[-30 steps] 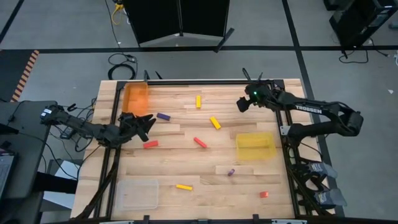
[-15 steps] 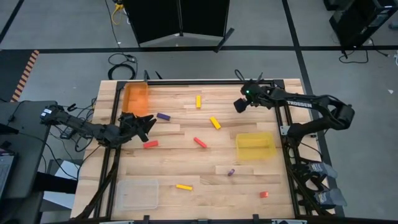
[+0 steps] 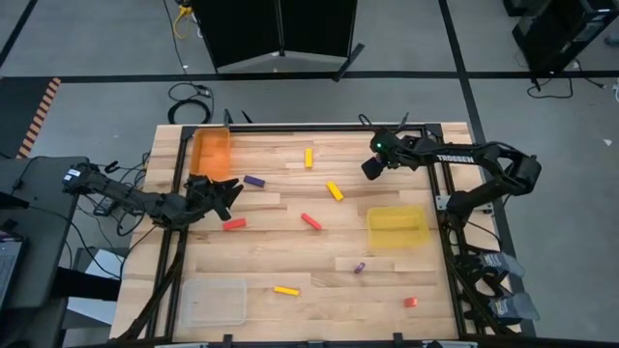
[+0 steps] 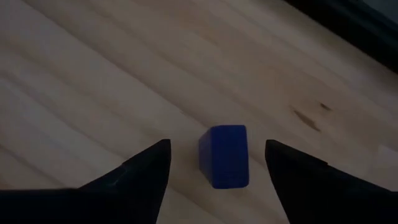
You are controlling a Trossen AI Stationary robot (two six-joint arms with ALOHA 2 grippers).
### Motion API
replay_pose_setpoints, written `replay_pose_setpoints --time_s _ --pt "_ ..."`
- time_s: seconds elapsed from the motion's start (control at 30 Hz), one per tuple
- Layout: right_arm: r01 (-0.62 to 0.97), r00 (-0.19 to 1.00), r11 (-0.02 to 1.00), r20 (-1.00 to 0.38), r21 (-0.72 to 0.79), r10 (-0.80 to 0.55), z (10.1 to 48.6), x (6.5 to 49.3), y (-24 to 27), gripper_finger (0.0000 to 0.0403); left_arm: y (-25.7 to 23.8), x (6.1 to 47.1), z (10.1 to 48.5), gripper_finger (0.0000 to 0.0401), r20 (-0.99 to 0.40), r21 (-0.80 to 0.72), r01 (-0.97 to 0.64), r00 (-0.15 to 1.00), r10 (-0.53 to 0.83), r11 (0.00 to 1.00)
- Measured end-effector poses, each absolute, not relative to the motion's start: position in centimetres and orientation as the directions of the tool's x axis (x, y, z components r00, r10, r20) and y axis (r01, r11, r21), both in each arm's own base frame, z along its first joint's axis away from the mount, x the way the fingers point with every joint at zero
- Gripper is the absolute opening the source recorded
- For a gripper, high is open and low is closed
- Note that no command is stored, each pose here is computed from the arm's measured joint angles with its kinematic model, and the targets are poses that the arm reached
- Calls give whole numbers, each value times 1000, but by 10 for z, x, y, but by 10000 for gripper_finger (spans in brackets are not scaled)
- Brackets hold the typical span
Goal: Sort blocks
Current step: Put the top right purple block into the transparent bin
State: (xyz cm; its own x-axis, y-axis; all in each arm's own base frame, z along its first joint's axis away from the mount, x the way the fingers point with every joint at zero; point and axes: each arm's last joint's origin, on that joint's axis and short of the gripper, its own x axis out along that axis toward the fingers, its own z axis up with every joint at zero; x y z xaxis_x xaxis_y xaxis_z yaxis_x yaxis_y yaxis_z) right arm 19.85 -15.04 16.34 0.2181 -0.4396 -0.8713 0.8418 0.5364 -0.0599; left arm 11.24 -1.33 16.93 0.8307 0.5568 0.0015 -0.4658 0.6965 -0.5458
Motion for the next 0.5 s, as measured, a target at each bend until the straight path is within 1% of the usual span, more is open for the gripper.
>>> replay_pose_setpoints --time_s 0.1,0.2,0.5 --pt "843 209 535 -876 -63 -434 160 200 -151 240 -13 112 169 207 1 -545 -466 831 556 697" --pt "845 202 530 -880 -66 -431 157 200 -152 205 -13 112 169 207 1 -544 -467 831 556 697" --pt "848 225 527 -864 -54 -451 157 204 -154 72 -13 112 169 207 0 -543 -467 831 556 697"
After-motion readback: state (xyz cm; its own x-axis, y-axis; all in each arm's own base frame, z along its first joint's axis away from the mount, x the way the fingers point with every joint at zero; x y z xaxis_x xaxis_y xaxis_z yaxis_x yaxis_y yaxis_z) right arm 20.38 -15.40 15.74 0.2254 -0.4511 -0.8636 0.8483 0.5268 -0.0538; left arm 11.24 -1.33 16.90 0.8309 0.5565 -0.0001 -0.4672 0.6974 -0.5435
